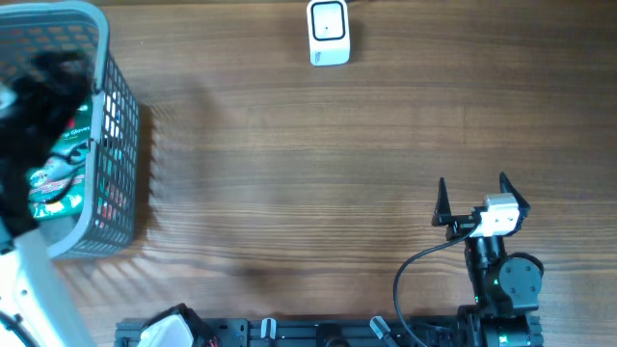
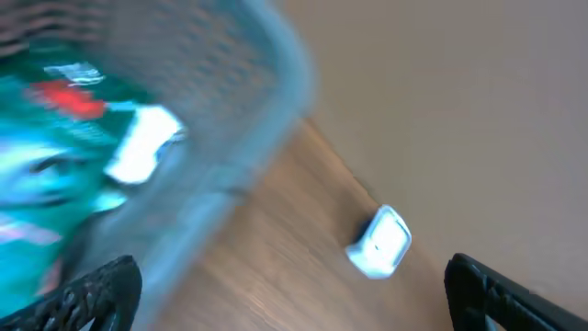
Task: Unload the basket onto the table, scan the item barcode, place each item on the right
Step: 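Reach left gripper into basket and grasp green 3M glove pack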
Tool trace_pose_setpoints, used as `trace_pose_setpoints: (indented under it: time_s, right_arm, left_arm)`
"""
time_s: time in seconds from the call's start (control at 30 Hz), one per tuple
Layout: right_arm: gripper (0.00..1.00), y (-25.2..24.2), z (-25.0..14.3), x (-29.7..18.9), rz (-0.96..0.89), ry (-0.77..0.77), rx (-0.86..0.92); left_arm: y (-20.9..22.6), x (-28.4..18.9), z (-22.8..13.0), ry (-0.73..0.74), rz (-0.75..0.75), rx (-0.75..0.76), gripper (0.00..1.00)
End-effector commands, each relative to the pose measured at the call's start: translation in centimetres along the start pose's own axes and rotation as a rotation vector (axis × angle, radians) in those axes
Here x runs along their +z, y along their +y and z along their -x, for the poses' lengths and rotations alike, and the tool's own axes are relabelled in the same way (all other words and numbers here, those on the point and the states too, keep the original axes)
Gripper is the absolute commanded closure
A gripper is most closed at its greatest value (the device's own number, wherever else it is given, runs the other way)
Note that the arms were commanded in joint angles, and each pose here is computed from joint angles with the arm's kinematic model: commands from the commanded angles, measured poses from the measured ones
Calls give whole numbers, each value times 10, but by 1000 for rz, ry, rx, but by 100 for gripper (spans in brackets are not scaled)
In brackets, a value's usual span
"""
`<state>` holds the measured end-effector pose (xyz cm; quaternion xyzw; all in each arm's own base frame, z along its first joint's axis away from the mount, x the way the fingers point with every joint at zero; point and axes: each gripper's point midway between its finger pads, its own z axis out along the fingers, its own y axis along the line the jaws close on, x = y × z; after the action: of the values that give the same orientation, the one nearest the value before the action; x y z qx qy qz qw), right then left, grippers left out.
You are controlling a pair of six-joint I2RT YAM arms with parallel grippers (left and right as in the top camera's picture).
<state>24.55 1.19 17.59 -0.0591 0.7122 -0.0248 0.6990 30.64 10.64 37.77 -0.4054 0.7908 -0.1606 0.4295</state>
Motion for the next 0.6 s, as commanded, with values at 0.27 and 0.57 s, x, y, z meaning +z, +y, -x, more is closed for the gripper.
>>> trace_pose_setpoints:
  time_s: [0.27,0.57]
  right_arm:
    - [0,2,0,0,9,-6,-11]
    - [0,2,0,0,9,-6,-12]
  left_arm:
    - [162,54,3,140,453,-649,0]
    - [224,89,-36,329,720,-717,0]
